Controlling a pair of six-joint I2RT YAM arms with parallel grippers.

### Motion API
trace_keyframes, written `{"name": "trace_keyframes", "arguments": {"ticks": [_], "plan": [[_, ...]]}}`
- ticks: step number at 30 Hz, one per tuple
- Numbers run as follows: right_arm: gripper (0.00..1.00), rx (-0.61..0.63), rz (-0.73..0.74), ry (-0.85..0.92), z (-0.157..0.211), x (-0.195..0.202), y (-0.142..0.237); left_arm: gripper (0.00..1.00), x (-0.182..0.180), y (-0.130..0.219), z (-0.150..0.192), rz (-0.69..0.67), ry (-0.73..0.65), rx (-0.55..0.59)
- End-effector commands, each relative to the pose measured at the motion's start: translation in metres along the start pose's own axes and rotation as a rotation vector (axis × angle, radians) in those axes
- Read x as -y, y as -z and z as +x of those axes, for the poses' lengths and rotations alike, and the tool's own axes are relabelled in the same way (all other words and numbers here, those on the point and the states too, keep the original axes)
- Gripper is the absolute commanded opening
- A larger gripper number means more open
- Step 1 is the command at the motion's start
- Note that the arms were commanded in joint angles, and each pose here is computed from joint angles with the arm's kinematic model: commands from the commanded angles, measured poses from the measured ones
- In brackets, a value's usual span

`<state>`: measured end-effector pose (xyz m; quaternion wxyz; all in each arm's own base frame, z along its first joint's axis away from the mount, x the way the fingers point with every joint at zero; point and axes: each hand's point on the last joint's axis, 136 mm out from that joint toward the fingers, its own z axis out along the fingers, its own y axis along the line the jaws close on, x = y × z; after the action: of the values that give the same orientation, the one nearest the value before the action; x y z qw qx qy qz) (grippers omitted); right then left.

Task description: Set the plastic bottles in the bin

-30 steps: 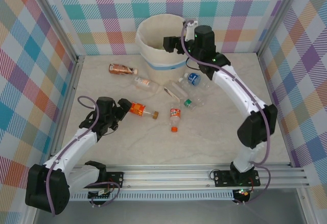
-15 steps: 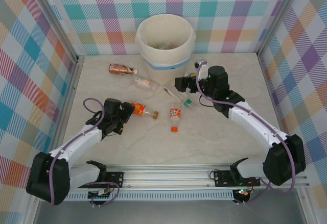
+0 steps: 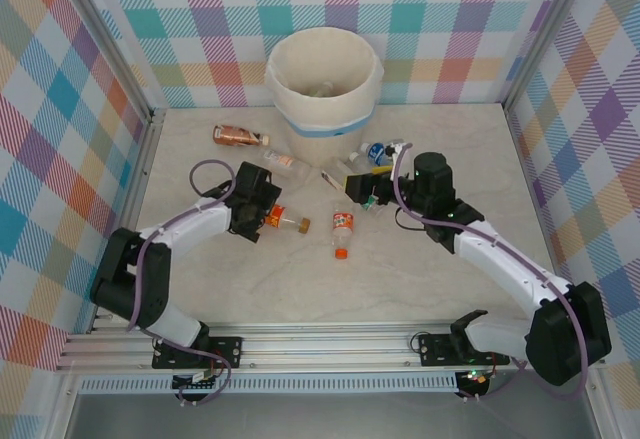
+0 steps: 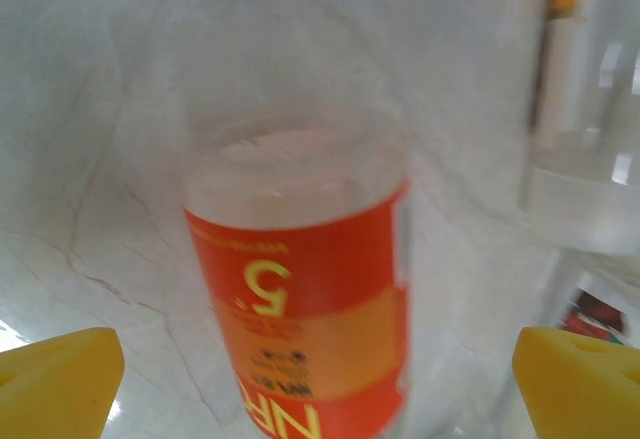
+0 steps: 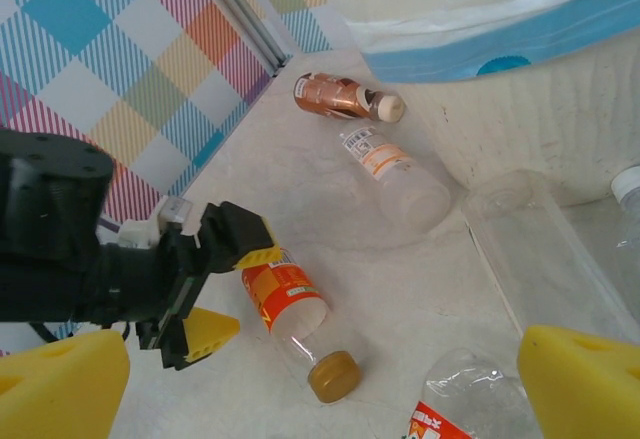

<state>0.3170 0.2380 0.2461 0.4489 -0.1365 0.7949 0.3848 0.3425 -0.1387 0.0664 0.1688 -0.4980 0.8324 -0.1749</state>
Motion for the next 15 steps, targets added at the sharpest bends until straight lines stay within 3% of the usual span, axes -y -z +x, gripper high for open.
{"name": "trace_keyframes", "arguments": {"ticks": [1,4,8,15], "plan": [[1.0,0.007,-0.033,-0.002,0.011,-0.001,0.001,0.97,-0.007,-0.016,0.003,-0.107,-0.015,-0.002],[1.0,-0.006,-0.033,-0.012,0.018,0.001,0.0,0.9,0.002,-0.026,0.003,-0.124,-0.041,-0.006],[1.0,0.012,-0.034,0.013,0.016,0.0,0.005,0.68,0.008,-0.031,0.0,-0.112,-0.065,0.012],[1.0,0.098,-0.068,0.073,-0.005,-0.013,0.012,0.49,0.006,-0.033,-0.007,-0.08,-0.222,0.048]]}}
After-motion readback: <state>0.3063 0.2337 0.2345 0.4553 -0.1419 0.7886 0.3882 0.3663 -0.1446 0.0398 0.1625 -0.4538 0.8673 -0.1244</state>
